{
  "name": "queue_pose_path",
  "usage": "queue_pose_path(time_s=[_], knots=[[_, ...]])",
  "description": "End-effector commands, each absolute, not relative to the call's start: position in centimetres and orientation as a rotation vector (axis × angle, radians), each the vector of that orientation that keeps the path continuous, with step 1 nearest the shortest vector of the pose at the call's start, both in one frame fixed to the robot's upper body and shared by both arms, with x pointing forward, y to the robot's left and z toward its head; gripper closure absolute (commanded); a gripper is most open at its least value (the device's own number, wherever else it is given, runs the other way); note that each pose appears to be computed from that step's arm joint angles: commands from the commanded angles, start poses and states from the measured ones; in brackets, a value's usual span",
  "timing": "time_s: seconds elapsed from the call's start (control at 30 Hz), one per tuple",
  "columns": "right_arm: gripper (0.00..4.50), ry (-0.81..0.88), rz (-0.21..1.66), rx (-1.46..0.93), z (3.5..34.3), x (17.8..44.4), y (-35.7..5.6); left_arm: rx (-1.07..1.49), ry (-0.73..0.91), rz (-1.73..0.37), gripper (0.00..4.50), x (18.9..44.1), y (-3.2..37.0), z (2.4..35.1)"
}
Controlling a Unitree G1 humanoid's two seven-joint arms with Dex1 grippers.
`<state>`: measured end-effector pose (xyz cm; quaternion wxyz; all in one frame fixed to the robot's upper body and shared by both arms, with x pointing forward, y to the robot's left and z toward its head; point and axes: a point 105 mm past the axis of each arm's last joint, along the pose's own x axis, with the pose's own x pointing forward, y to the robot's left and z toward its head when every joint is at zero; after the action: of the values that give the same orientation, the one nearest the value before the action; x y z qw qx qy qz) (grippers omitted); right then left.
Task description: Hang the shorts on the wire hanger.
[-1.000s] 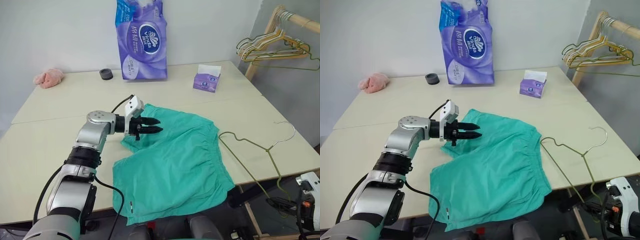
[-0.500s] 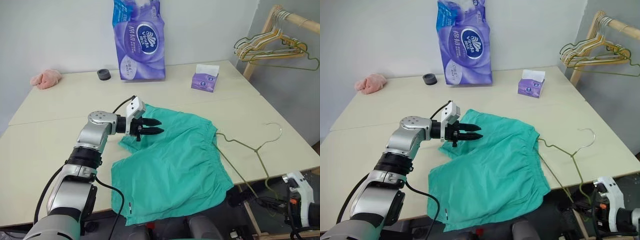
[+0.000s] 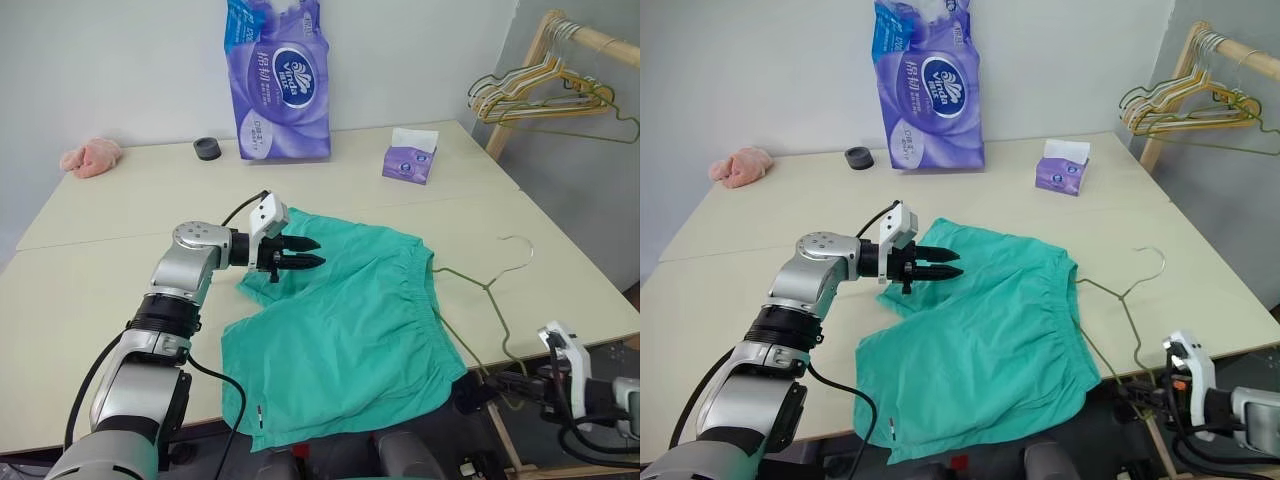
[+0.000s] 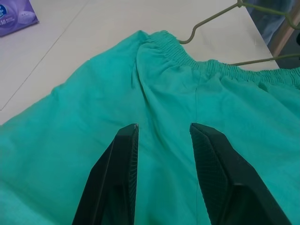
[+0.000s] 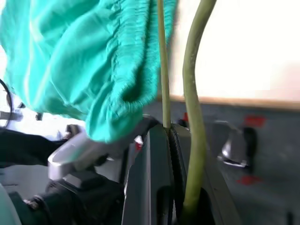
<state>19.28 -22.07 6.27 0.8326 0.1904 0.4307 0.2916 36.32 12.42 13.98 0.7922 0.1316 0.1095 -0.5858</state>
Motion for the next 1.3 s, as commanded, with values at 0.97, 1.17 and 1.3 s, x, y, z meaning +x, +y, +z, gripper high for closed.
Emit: queue_pose_path(time_s=[0.97,1.17,1.3], knots=[[4.5,0.367,0.86,-0.41,15.7,28.4,-17.4,0.156,-0.057,-1.122,0.37,39.9,15.0,26.6],[4.5,0.332,0.897,-0.572,16.3,29.3,-17.1,0.38,0.023,-1.342,0.06,38.0,14.0,25.9],[4.5,0.304,0.931,-0.618,16.9,29.6,-16.3,0.595,0.083,-1.425,0.06,37.7,13.1,23.7]])
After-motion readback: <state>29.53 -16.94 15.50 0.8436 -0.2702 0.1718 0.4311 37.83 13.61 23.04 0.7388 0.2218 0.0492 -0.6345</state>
